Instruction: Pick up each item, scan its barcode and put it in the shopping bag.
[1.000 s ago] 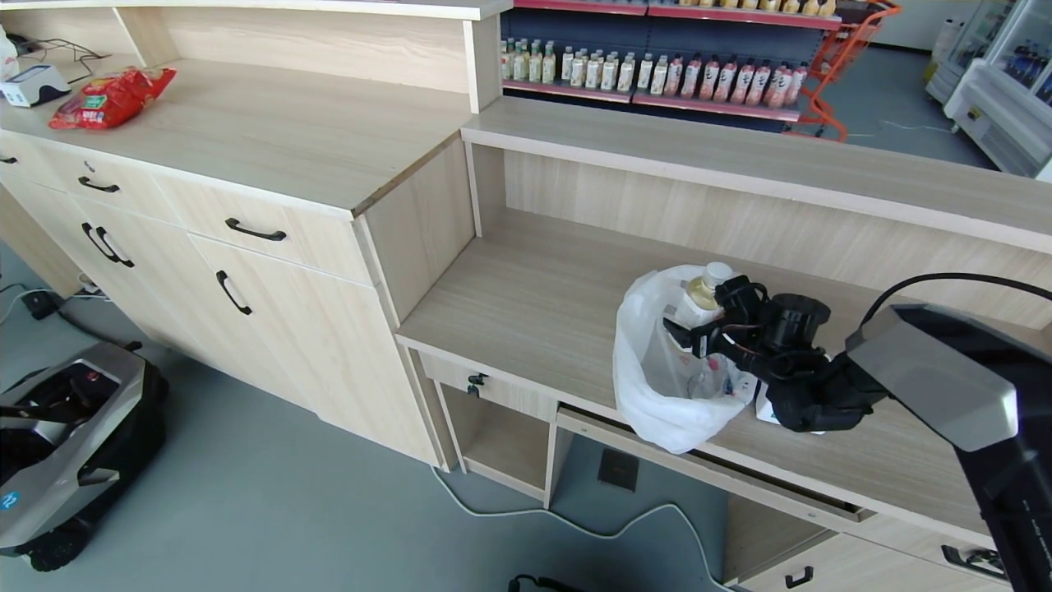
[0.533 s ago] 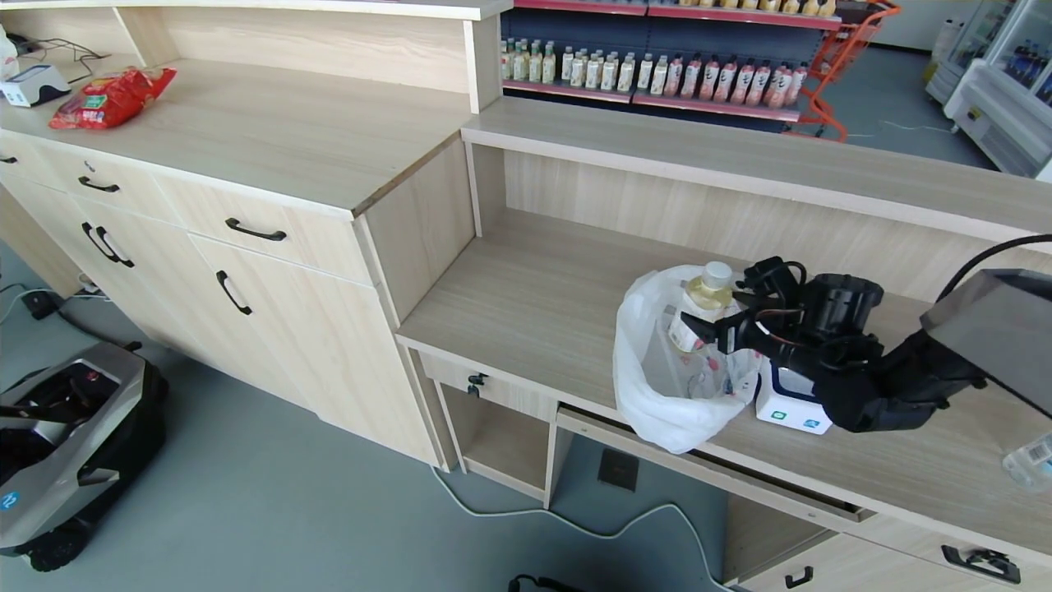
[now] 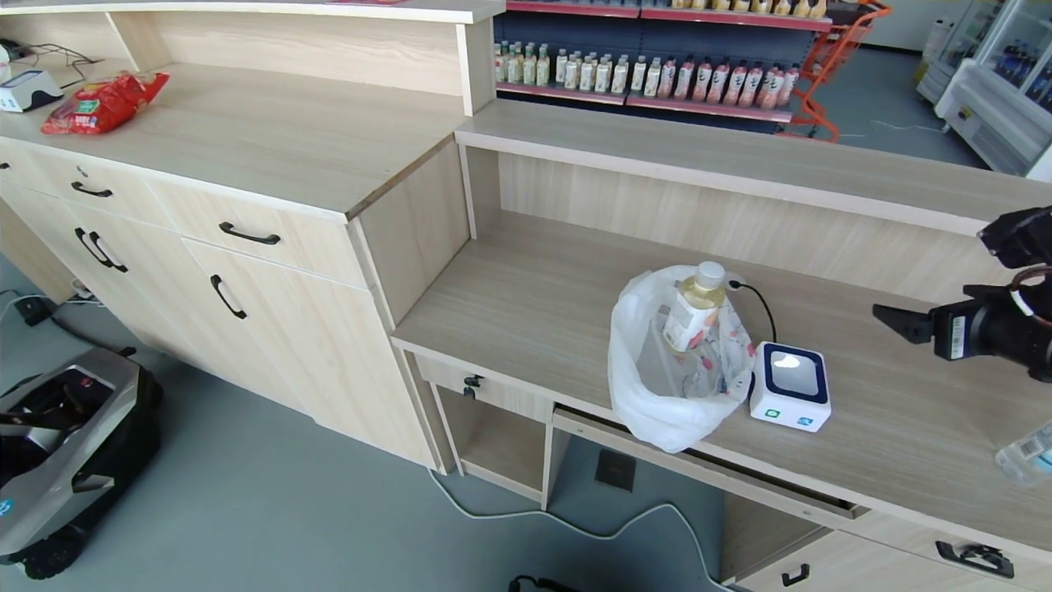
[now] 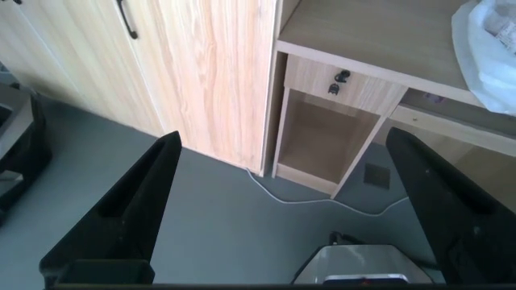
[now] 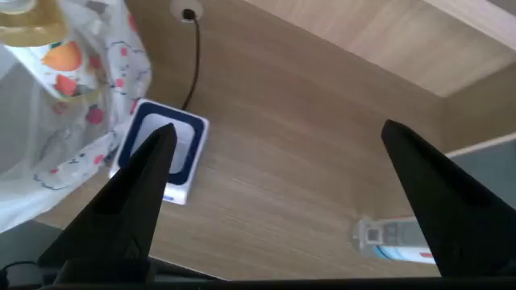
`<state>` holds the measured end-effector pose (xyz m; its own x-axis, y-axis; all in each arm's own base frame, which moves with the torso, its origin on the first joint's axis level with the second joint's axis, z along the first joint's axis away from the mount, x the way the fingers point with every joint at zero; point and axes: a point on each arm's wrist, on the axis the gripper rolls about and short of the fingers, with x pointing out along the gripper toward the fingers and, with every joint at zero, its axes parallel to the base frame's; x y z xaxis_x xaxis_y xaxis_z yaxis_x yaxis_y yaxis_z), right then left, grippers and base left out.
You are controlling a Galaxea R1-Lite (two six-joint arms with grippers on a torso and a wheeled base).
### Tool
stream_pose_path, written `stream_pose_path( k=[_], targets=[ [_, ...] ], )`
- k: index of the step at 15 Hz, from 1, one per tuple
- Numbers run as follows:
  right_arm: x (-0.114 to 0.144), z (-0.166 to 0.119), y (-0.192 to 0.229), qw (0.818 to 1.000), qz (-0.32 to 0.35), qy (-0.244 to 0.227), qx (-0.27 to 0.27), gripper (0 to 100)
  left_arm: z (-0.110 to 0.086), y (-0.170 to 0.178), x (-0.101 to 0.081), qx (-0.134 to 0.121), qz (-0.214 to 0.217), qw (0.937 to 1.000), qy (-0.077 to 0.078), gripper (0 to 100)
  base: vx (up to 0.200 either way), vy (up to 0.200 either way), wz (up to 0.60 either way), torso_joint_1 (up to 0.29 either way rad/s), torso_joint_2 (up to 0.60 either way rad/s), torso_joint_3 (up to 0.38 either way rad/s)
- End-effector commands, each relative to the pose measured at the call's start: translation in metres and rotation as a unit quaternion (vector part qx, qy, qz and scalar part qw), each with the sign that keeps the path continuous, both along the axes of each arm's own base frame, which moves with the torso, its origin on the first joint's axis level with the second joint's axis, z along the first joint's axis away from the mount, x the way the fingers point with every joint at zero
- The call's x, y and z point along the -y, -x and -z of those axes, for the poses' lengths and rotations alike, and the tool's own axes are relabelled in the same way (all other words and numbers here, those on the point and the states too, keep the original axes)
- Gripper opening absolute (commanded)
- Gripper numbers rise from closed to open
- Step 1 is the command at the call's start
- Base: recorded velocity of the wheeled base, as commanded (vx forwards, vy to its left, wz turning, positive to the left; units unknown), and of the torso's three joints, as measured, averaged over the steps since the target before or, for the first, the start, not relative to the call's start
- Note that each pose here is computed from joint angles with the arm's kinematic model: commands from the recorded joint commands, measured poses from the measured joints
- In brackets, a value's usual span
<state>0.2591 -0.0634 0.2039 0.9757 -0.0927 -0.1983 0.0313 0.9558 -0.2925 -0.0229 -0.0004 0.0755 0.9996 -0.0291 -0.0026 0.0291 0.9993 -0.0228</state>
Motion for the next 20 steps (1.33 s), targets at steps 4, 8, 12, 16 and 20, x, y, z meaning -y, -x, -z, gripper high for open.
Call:
stream_pose_path(
  k=[4, 8, 12, 16, 20],
  targets=[
    [0.047, 0.009, 0.065, 0.946, 0.318, 0.044, -0.037, 100, 0.000, 0.000, 0.000, 0.000, 0.000, 1.0000, 0.000, 100, 0.000, 0.000, -0.60, 0.001, 0.00, 0.002],
    [0.068, 0.040, 0.067, 0.897, 0.428, -0.085, -0.061, 100, 0.000, 0.000, 0.000, 0.000, 0.001, 1.0000, 0.000, 100, 0.000, 0.000, -0.15, -0.001, 0.00, 0.003],
    [0.087, 0.063, 0.038, 0.910, 0.393, -0.124, -0.033, 100, 0.000, 0.000, 0.000, 0.000, 0.000, 1.0000, 0.000, 100, 0.000, 0.000, 0.00, 0.000, 0.00, 0.000],
    [0.095, 0.079, 0.002, 0.960, 0.273, -0.060, -0.021, 100, 0.000, 0.000, 0.000, 0.000, 0.001, 1.0000, 0.000, 100, 0.000, 0.000, 0.00, 0.000, 0.00, 0.000],
    [0.091, 0.102, -0.020, 0.968, 0.244, -0.045, -0.032, 100, 0.000, 0.000, 0.000, 0.001, 0.001, 1.0000, 0.000, 100, 0.000, 0.000, 0.00, 0.000, 0.00, 0.000]
  ],
)
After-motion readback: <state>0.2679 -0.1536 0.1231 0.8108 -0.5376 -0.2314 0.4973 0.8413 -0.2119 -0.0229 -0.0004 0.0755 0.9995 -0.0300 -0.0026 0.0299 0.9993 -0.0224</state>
